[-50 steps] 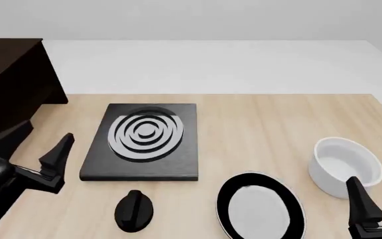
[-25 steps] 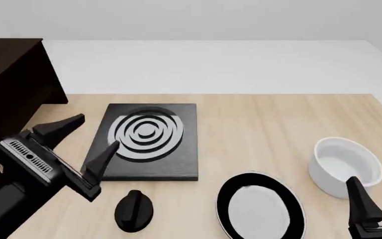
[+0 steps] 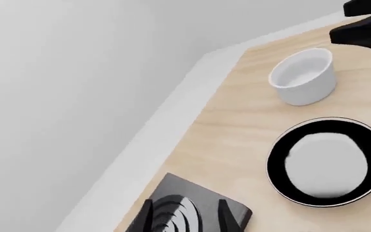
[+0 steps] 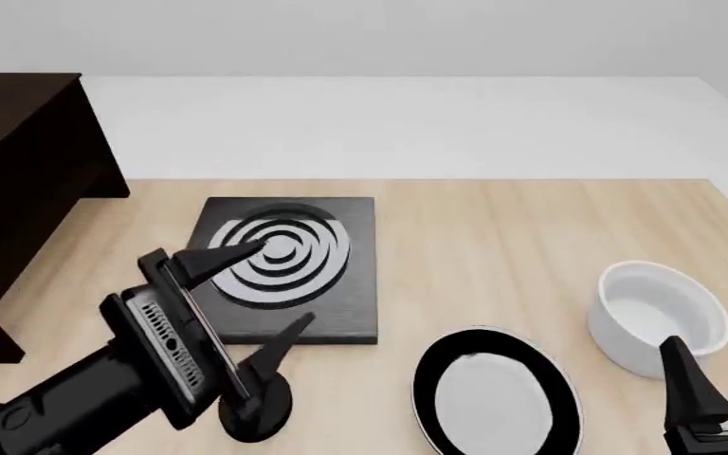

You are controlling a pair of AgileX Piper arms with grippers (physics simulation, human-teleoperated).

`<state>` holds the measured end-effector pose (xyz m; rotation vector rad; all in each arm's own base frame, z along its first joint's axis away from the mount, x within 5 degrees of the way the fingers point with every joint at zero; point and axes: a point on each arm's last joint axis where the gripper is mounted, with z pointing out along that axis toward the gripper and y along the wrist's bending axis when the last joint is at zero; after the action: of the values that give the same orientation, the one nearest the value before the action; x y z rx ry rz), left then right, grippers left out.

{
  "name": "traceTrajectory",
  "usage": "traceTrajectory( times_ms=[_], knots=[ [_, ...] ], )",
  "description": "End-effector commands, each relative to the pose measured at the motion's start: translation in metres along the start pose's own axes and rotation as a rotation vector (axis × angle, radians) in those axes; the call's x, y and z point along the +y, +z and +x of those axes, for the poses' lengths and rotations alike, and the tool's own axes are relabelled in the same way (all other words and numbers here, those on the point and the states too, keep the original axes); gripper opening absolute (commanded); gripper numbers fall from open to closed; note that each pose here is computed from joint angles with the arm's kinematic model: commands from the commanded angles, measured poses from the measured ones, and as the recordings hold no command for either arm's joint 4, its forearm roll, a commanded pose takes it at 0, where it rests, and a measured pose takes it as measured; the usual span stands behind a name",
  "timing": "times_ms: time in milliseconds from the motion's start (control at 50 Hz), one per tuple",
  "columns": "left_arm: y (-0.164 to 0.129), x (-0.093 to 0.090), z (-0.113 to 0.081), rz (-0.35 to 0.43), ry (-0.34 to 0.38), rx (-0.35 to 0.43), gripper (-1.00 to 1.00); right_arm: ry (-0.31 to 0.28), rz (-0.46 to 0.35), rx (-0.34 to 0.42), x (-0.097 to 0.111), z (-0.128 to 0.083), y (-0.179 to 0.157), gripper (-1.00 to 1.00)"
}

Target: Put the frying pan under the cabinet shelf.

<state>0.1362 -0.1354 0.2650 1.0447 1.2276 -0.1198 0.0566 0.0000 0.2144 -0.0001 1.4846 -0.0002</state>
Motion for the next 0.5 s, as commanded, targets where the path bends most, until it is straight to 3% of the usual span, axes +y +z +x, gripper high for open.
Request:
traceTrajectory(
  times_ms=[20,140,500],
  knots=[
    [0.014,-0.022,-0.007,0.092,0.106,-0.05,1.0,0.0,0.0,0.0,0.0,0.0,0.0,1.0],
    [0.017,-0.034,-0.006,0.137,0.159,-0.071,1.0,0.0,0.0,0.0,0.0,0.0,0.0,1.0],
    [0.021,-0.06,-0.008,0.234,0.229,-0.106,1.0,0.0,0.0,0.0,0.0,0.0,0.0,1.0]
  ],
)
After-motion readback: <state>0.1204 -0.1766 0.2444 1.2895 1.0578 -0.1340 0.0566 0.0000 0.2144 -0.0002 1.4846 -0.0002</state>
